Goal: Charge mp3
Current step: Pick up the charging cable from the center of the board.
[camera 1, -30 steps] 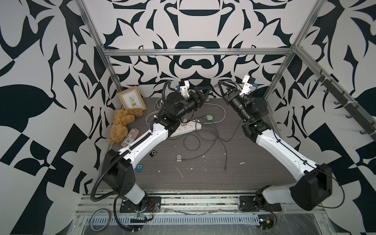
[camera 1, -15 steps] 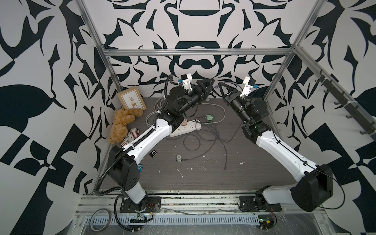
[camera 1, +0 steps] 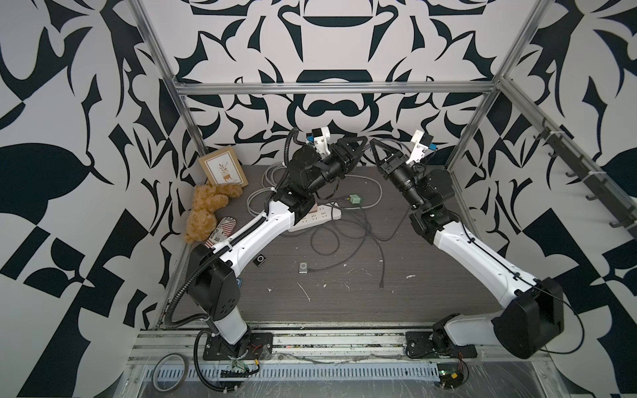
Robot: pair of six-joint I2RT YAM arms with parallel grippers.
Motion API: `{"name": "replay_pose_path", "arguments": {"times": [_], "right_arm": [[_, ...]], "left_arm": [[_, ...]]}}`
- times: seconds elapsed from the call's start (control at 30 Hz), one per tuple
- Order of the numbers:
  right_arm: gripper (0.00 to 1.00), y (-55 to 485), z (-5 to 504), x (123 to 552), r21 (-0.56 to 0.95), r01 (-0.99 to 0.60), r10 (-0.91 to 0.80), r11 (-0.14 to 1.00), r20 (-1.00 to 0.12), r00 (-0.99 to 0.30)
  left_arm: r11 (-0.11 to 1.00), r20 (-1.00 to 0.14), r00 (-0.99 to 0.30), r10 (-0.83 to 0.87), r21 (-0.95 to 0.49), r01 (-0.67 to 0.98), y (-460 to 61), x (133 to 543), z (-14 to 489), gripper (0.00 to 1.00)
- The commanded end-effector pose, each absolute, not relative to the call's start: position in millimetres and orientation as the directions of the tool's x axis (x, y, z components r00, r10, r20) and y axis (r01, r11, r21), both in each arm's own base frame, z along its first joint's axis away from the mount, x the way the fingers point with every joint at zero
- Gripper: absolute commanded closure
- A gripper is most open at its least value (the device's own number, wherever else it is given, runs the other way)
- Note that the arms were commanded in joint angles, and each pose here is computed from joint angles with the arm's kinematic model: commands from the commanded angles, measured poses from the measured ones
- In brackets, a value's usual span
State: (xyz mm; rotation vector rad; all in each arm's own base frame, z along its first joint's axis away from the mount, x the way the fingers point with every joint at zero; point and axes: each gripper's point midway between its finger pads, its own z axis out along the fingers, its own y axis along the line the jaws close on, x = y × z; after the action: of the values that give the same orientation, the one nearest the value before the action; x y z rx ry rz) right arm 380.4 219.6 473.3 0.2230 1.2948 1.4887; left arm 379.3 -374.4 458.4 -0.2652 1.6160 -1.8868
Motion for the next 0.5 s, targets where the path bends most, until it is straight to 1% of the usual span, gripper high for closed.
{"name": "replay_pose_path", "arguments": {"times": [0.0,0.23,0.47], "right_arm": [[1.00,212.6,502.3,362.3,0.743,-0.651,0.812,0.154,-0.470,-0.344],[1.00,214.0,499.1,360.8,0.748,-0.647,0.813,0.151,-0.466,-0.349],[1.00,216.1,493.8,361.5,0.755,-0.638,0.813,0.151,-0.462,-0.354]], "left_arm": [[-0.084,-0.244,-0.787,-0.566,-0.933,0.350,-380.3,376.2,469.7,0.50],[-0.088,-0.237,-0.788,-0.568,-0.935,0.344,-381.4,377.4,468.1,0.57],[-0.111,-0.234,-0.792,-0.564,-0.929,0.354,-383.5,377.7,470.6,0.70]]}}
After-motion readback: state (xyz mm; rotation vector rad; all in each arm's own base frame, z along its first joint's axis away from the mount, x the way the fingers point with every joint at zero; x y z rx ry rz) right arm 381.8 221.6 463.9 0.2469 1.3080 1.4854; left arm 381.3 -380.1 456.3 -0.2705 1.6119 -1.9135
